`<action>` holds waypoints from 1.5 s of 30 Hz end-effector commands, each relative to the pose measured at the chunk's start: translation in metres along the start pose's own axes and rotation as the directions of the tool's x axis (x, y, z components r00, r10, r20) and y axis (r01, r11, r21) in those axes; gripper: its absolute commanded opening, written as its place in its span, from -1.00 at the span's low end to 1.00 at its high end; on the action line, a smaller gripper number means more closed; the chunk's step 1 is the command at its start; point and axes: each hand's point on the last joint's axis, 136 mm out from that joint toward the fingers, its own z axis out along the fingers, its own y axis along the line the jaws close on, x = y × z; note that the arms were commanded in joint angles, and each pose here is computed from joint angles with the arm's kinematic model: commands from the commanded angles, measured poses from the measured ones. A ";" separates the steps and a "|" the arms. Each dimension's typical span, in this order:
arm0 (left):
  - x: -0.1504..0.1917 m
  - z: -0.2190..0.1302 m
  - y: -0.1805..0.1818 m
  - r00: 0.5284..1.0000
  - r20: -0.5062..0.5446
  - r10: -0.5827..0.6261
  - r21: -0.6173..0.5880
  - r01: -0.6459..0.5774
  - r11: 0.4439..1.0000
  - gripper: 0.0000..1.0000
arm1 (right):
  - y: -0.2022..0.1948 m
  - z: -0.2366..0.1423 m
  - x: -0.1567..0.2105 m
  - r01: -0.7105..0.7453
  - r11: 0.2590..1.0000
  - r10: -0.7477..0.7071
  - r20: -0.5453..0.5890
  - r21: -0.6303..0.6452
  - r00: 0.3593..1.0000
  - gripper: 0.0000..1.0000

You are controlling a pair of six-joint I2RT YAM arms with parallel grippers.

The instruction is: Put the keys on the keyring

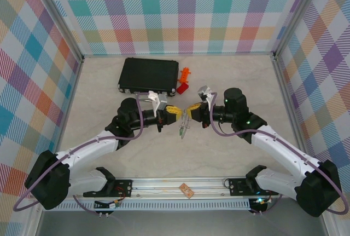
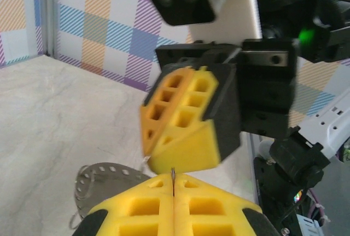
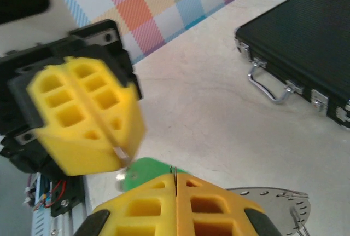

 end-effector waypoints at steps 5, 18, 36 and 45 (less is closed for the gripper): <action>-0.004 0.002 -0.009 0.999 0.007 0.044 0.040 -0.044 0.998 -1.00 | 0.010 -0.003 -0.015 0.028 0.999 -0.027 0.029 -0.038 0.999 -1.00; -0.003 0.003 0.015 0.974 0.027 0.225 -0.088 -0.222 0.971 -1.00 | 0.013 -0.013 -0.026 0.139 0.990 -0.138 0.075 -0.002 0.988 -1.00; -0.008 0.010 0.006 0.984 0.004 0.176 -0.013 -0.176 0.984 -1.00 | 0.019 -0.009 -0.022 0.160 0.986 -0.158 0.054 -0.038 0.986 -1.00; -0.007 0.012 0.007 0.986 -0.001 0.165 -0.004 -0.165 0.986 -1.00 | 0.020 -0.007 -0.021 0.157 0.986 -0.155 0.046 -0.051 0.987 -1.00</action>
